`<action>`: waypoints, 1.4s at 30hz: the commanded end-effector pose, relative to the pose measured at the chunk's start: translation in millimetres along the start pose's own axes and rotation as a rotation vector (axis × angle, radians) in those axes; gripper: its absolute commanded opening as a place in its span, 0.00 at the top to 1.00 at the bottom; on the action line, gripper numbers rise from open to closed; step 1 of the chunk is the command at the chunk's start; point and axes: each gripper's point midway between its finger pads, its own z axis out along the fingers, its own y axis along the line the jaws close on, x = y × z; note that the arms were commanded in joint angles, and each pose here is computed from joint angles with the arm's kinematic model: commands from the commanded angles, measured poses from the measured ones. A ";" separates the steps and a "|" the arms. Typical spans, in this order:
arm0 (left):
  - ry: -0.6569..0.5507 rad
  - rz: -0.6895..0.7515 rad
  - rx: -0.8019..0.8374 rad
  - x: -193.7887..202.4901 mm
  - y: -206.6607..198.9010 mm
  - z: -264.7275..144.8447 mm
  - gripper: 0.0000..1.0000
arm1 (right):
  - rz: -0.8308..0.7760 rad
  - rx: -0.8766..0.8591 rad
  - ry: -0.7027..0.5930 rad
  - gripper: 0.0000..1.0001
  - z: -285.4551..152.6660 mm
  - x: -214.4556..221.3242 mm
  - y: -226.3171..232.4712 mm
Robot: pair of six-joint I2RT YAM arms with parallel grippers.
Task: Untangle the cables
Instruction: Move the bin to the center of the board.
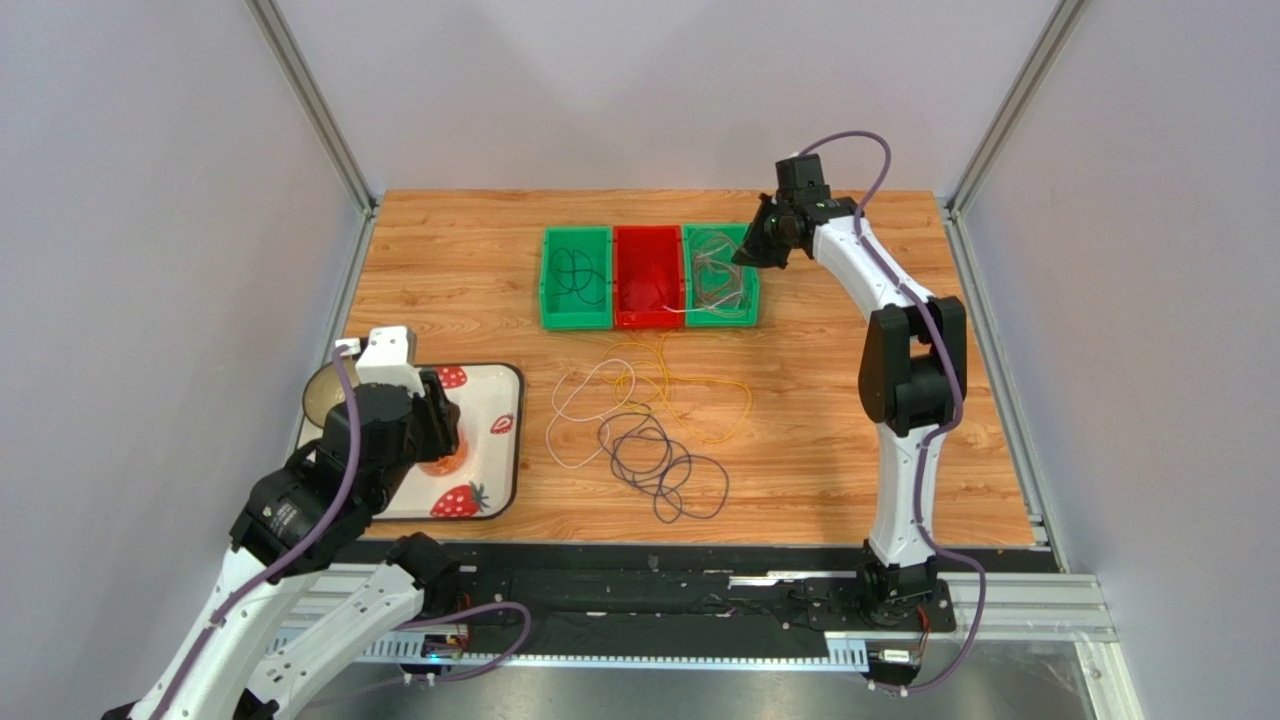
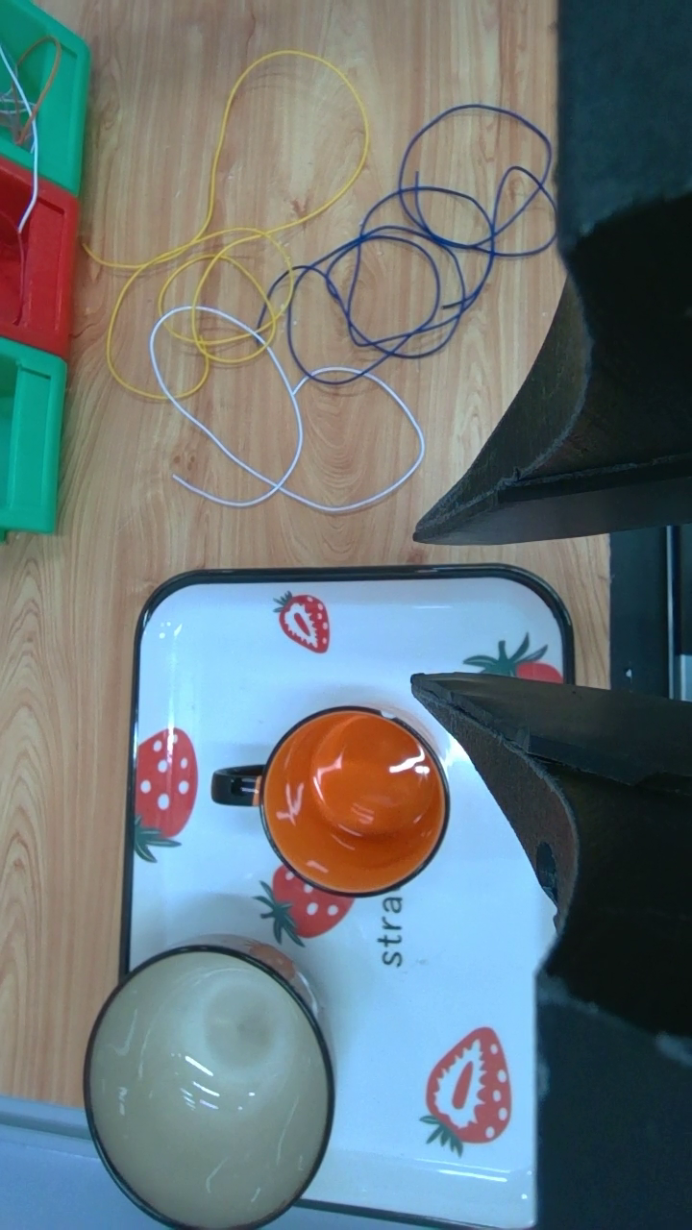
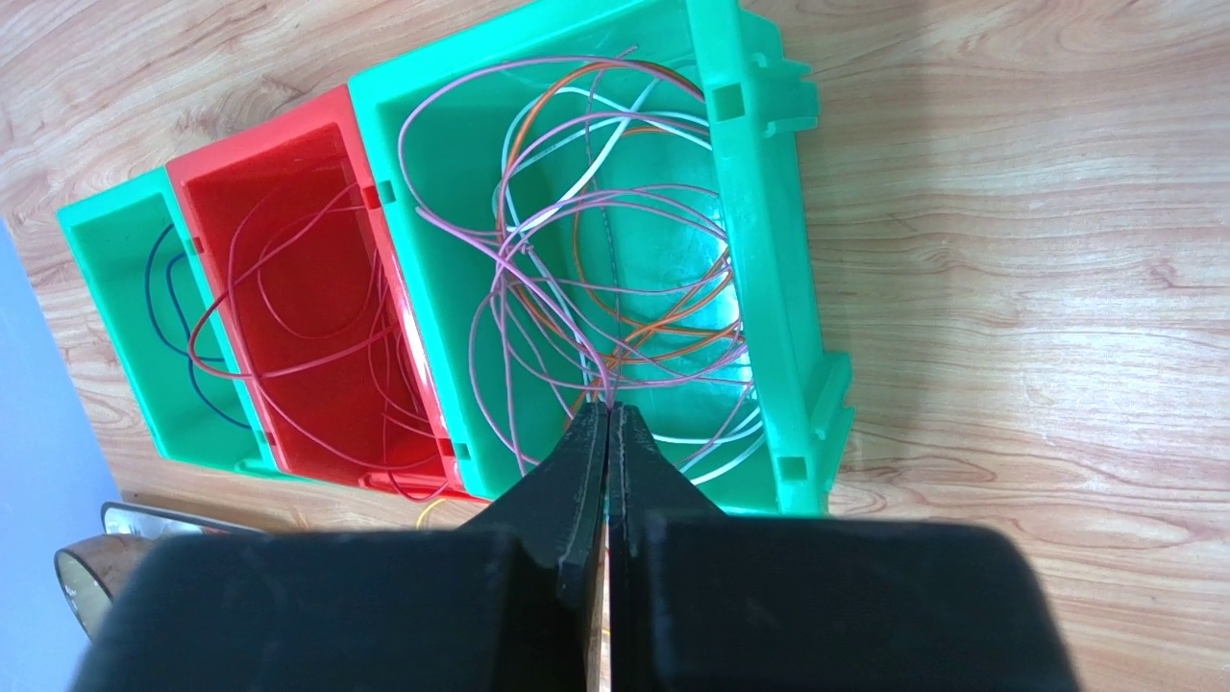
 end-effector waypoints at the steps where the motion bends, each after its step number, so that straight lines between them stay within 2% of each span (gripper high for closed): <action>1: -0.027 -0.016 0.006 -6.0 -0.9 -0.8 0.53 | -0.018 0.001 0.015 1.00 15.2 4.2 4.7; 9: -0.027 -0.015 0.003 -6.1 -0.5 -0.5 0.53 | -0.031 0.064 0.035 0.99 25.3 8.2 -8.0; 10: -0.028 -0.016 0.005 -5.9 -0.4 -1.1 0.53 | -0.037 0.071 0.036 0.91 23.9 8.9 -8.7; 13: -0.027 -0.015 0.003 -5.9 -0.3 -0.8 0.53 | -0.053 0.072 0.005 0.78 9.8 1.7 -3.2; 18: -0.026 -0.014 0.006 -5.8 -1.0 -0.6 0.53 | -0.094 0.057 -0.044 0.69 -20.6 -8.2 15.6; 22: -0.029 -0.019 0.004 -6.3 -0.4 -1.0 0.53 | -0.115 0.053 -0.088 0.59 -53.6 -16.8 26.8; 28: -0.029 -0.017 0.008 -6.2 -0.7 -1.4 0.53 | -0.143 0.083 -0.124 0.51 -78.5 -18.1 23.9; 36: -0.032 -0.017 0.010 -6.0 -0.6 -1.9 0.53 | -0.152 0.157 -0.187 0.54 -85.7 -28.4 10.3; 37: -0.033 -0.019 0.011 -6.5 -0.7 -2.2 0.53 | -0.151 0.166 -0.197 0.61 -84.4 -31.1 7.6; 42: -0.035 -0.021 0.013 -6.5 -0.9 -2.5 0.53 | -0.163 0.095 -0.158 0.79 -58.5 -24.5 17.1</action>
